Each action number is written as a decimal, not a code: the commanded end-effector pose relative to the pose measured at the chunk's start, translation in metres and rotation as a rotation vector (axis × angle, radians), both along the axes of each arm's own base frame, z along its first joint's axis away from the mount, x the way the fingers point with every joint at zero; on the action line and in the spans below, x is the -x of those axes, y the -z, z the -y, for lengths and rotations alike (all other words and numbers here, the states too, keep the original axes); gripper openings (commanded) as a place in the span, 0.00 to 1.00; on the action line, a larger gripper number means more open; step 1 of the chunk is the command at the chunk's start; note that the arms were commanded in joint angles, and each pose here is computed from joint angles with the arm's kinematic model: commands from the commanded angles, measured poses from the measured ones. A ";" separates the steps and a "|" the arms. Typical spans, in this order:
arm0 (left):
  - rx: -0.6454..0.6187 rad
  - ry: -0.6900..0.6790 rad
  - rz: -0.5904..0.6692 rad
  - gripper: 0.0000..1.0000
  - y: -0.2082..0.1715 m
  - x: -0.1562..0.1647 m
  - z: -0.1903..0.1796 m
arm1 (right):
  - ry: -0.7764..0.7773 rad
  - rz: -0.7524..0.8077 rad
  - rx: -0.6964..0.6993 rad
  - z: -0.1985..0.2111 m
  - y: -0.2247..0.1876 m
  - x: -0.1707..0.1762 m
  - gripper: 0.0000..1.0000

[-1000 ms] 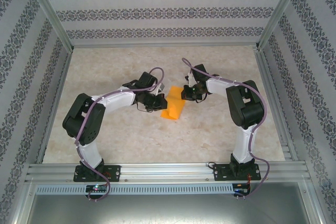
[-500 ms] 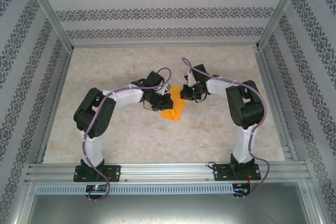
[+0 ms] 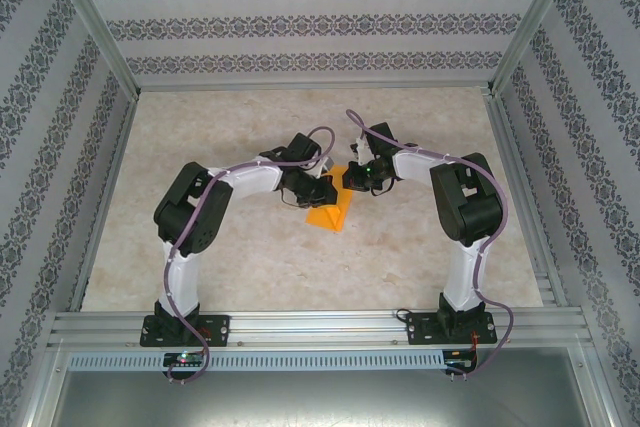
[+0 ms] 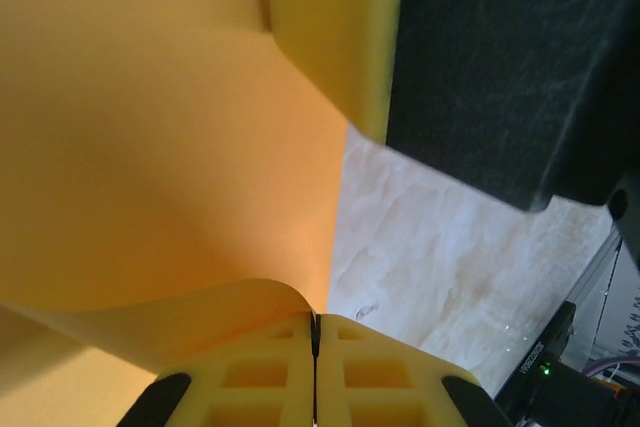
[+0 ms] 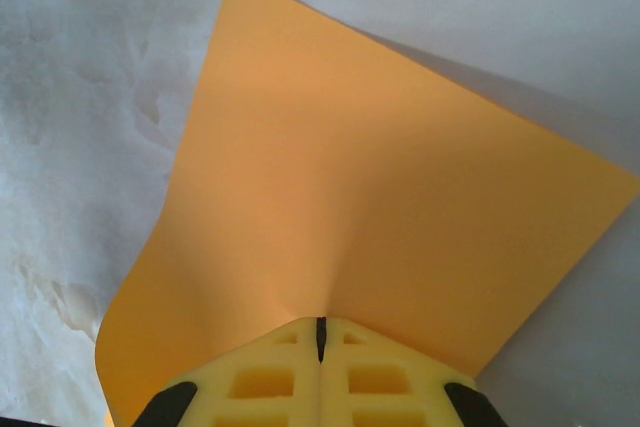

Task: Fold a paper plane with a square sheet of paper (pick it up from the middle)
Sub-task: Fold the triangle a second time at the center of the table.

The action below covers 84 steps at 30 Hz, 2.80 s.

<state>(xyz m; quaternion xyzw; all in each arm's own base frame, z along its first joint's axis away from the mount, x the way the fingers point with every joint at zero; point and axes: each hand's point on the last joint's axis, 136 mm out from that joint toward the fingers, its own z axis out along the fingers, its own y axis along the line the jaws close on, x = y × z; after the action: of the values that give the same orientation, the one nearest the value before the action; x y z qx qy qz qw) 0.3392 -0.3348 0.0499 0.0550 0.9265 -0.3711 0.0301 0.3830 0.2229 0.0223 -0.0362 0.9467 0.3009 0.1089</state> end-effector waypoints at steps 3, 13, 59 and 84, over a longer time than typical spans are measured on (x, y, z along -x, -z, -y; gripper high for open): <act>0.009 0.012 0.001 0.09 0.004 -0.005 0.012 | -0.019 -0.036 -0.022 -0.005 0.008 0.008 0.02; -0.013 0.014 -0.011 0.09 0.018 -0.008 0.014 | -0.017 -0.007 -0.073 -0.009 -0.012 0.005 0.04; -0.059 0.040 -0.025 0.09 0.036 -0.009 0.018 | -0.006 -0.044 0.082 0.025 0.017 0.004 0.03; -0.144 0.044 0.018 0.09 0.031 -0.007 0.002 | -0.009 -0.050 0.088 0.027 0.020 0.007 0.03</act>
<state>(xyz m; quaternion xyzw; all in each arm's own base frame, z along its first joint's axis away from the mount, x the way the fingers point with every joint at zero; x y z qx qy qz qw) 0.3547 -0.3489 0.0219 0.0781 0.9346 -0.3456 0.0311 0.3851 0.2029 0.0178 -0.0395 0.9533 0.2798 0.1067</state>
